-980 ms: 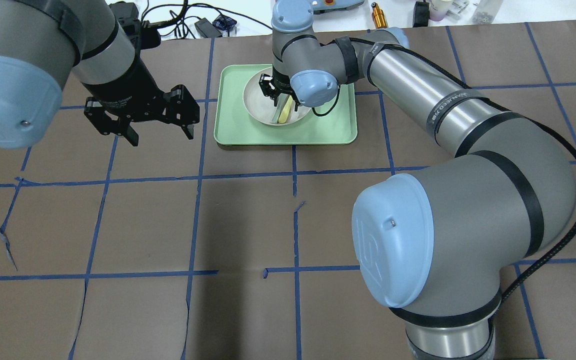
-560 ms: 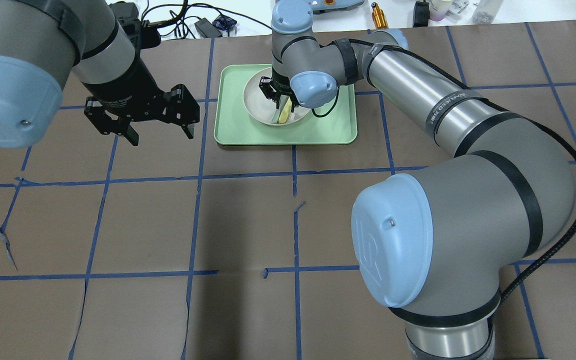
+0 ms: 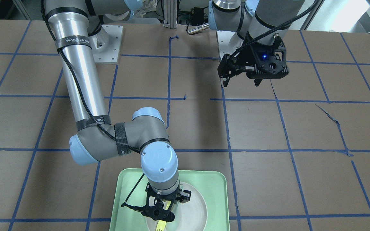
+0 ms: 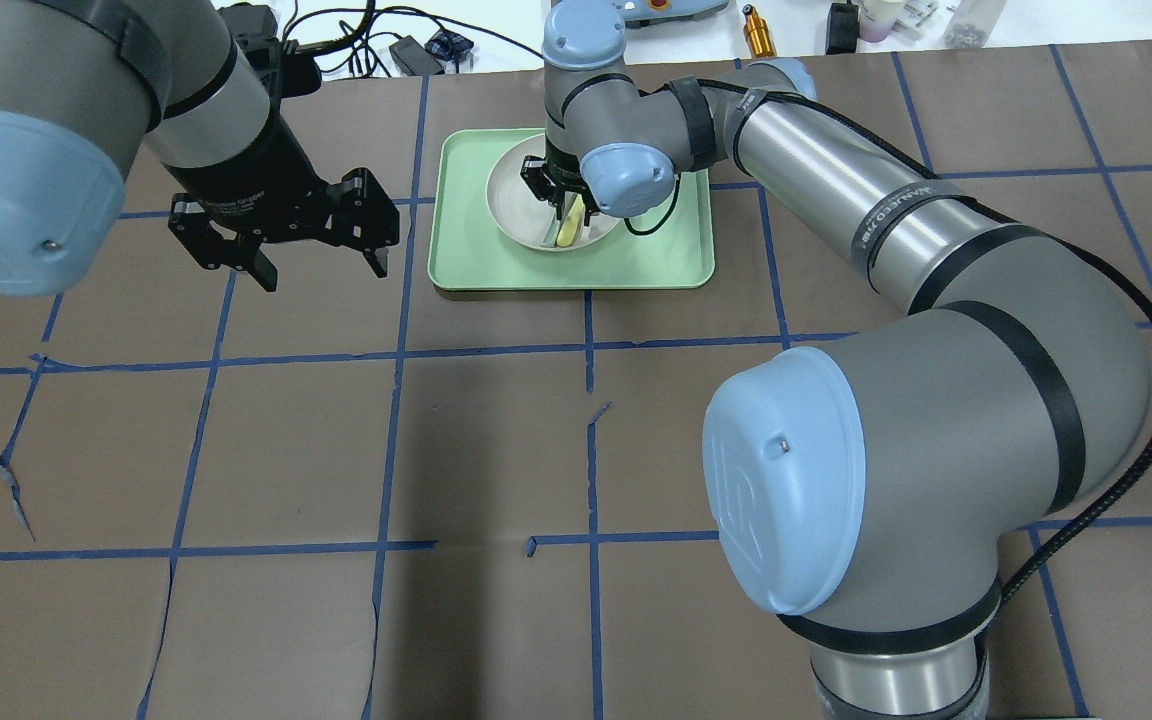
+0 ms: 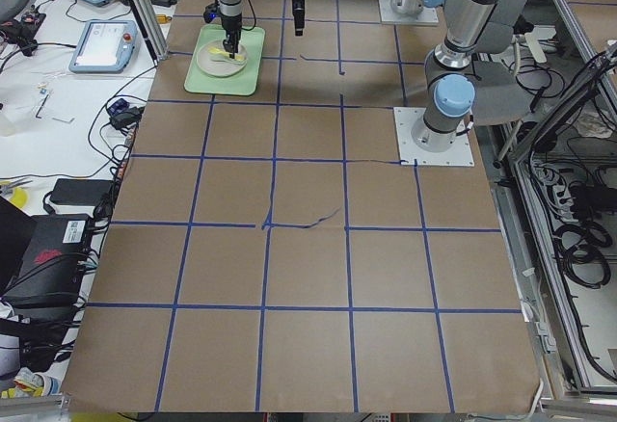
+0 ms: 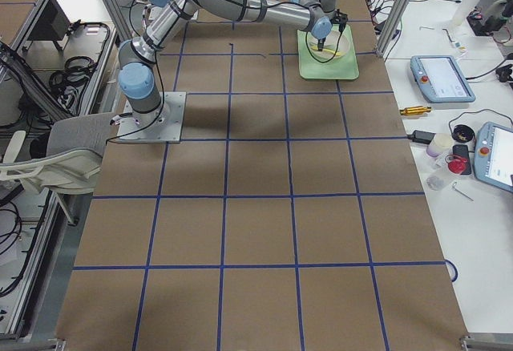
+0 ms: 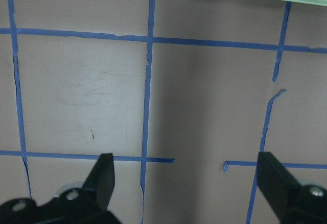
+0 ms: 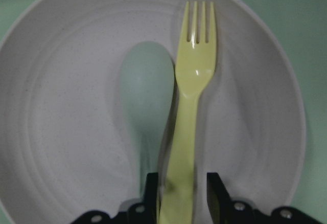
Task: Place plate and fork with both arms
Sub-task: 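Grasp the yellow fork with the right gripper and lift it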
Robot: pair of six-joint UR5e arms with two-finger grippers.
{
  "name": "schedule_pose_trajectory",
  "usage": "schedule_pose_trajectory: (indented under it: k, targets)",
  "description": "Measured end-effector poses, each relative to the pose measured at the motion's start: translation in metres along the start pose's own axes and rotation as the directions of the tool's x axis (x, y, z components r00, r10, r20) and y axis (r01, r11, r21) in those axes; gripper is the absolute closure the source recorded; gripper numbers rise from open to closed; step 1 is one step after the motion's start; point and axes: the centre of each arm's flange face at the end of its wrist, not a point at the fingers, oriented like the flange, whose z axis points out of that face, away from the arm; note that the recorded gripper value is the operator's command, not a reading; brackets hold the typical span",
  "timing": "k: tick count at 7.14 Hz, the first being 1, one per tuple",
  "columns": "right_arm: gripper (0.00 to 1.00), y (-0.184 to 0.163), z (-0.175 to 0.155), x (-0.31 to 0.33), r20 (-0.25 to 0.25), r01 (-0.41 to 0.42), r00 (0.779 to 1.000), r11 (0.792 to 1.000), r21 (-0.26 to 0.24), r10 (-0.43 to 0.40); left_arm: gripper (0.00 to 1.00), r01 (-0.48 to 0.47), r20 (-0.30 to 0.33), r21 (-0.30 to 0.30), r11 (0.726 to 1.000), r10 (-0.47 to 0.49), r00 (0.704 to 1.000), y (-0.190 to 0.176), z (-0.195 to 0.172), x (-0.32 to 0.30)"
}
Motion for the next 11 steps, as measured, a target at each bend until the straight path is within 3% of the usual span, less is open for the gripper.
schedule_pose_trajectory:
  k: [1,2,4,6,7,9,11]
  targets:
    - [0.69,0.000,0.002,0.000,-0.002,0.001,1.000,1.000,-0.002,-0.001,0.00,0.000,0.000,0.002,1.000,0.000,1.000,0.000,0.000,0.000]
    - [0.70,0.001,0.005,0.001,-0.005,0.003,1.000,1.000,-0.004,-0.003,0.00,0.000,0.000,0.006,1.000,0.000,1.000,-0.001,-0.001,0.000]
    - [0.86,0.001,0.008,0.002,-0.010,0.005,1.000,1.000,-0.008,-0.005,0.00,0.001,-0.001,0.009,1.000,-0.001,1.000,-0.001,-0.001,0.000]
    - [0.88,0.004,0.009,0.004,-0.017,0.010,1.000,1.000,-0.010,-0.010,0.00,0.002,-0.001,0.010,1.000,-0.002,1.000,-0.001,-0.001,0.000]
    - [0.94,0.003,0.004,0.004,-0.015,0.026,1.000,1.000,-0.004,-0.026,0.00,0.002,-0.001,0.010,1.000,-0.002,1.000,-0.001,-0.001,0.000]
    - [0.95,0.003,-0.015,0.004,-0.009,0.075,0.997,0.997,0.018,-0.075,0.00,0.001,-0.001,0.010,1.000,-0.001,1.000,-0.001,-0.001,0.000]
    - [0.95,-0.002,-0.041,0.017,-0.021,0.178,0.984,0.983,0.042,-0.177,0.00,0.001,-0.001,0.010,1.000,-0.001,1.000,-0.001,-0.001,0.000]
